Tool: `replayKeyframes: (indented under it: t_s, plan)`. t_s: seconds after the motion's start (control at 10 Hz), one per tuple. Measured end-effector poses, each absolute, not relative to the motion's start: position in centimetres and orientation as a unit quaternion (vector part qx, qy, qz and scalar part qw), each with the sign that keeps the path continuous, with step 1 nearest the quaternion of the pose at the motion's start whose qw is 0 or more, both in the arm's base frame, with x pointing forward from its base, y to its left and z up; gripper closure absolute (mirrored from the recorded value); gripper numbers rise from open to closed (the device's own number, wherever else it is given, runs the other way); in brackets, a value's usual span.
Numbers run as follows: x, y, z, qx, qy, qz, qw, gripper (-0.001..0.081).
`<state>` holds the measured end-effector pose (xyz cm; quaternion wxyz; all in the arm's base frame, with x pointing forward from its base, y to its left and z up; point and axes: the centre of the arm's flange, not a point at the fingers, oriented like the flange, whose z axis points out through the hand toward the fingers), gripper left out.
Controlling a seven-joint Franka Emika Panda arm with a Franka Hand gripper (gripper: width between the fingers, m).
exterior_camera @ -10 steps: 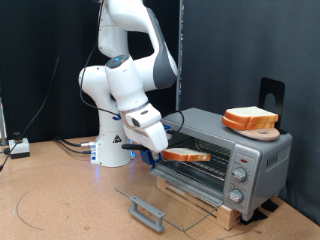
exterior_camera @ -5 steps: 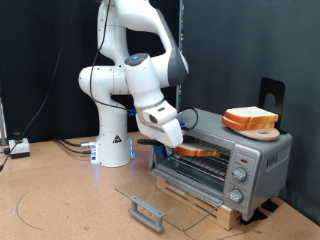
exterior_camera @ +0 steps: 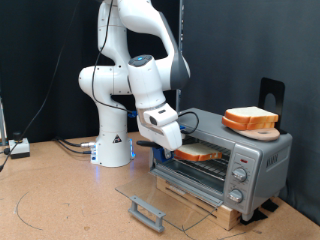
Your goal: Make a piece of toast with the oven
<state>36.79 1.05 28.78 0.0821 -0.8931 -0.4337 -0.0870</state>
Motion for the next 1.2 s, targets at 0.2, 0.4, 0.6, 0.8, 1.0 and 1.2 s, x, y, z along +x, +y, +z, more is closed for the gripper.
replayKeyframes:
  t_s: [0.2,0.4,0.6,0.8,1.0,1.2]
  plan:
    - [36.8,-2.1,28.6,-0.893,-0.435,-0.081,0.078,0.0412]
    - [36.4,-5.3,28.7,-0.894,-0.433,-0.075,0.090,0.0412]
    - [36.0,-8.4,29.1,-0.900,-0.418,-0.072,0.099,0.0412]
    - [35.8,-10.7,29.6,-0.907,-0.403,-0.072,0.103,0.0412]
    - [35.7,-12.2,30.2,-0.910,-0.390,-0.072,0.117,0.0412]
    - [35.8,-12.6,30.4,-0.911,-0.385,-0.070,0.128,0.0412]
